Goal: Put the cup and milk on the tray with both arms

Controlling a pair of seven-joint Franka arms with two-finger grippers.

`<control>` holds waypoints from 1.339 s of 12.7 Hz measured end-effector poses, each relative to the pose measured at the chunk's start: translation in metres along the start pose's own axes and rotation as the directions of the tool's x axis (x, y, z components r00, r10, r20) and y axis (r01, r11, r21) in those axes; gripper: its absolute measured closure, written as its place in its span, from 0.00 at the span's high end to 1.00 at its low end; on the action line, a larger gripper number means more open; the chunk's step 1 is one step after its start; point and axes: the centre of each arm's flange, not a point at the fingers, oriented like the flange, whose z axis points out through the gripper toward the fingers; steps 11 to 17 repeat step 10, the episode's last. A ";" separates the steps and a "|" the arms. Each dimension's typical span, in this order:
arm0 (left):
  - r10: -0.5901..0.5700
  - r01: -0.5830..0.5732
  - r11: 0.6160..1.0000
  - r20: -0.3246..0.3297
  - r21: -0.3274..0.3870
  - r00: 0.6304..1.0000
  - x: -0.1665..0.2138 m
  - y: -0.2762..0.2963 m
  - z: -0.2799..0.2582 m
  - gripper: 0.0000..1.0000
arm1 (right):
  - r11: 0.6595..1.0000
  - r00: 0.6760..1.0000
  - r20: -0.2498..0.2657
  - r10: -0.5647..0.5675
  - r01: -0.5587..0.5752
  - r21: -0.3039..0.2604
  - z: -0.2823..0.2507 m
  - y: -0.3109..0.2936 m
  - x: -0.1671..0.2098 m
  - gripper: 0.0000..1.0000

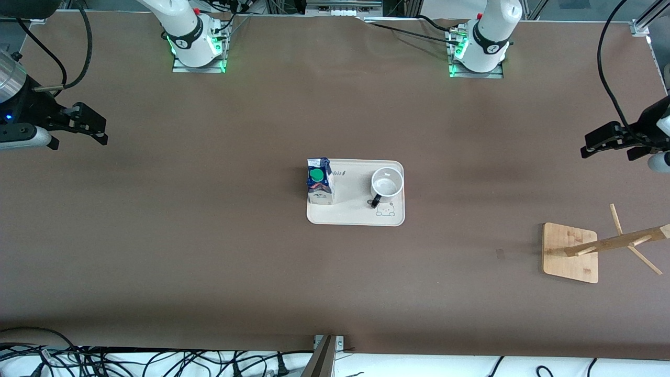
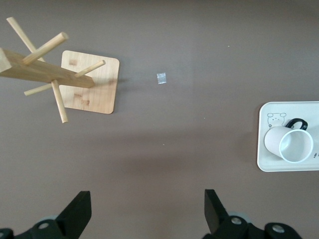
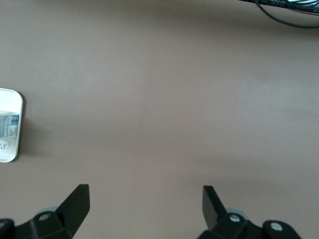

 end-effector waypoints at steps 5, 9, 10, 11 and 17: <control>0.003 -0.003 1.000 0.002 -0.009 1.000 0.002 -0.002 0.003 1.00 | 1.000 1.000 0.000 0.000 0.000 0.000 0.000 0.000 0.000 1.00; 0.009 -0.009 1.000 0.000 -0.010 1.000 0.002 0.002 0.003 1.00 | 1.000 1.000 0.000 0.000 0.000 0.000 0.000 0.000 0.000 1.00; 0.009 -0.009 1.000 0.000 -0.010 1.000 0.002 0.002 0.003 1.00 | 1.000 1.000 0.000 0.000 0.000 0.000 0.000 0.000 0.000 1.00; 0.009 -0.009 1.000 0.000 -0.010 1.000 0.002 0.002 0.003 1.00 | 1.000 1.000 0.000 0.000 0.000 0.000 0.000 0.000 0.000 1.00; 0.009 -0.009 1.000 0.000 -0.010 1.000 0.002 0.002 0.003 1.00 | 1.000 1.000 0.000 0.000 0.000 0.000 0.000 0.000 0.000 1.00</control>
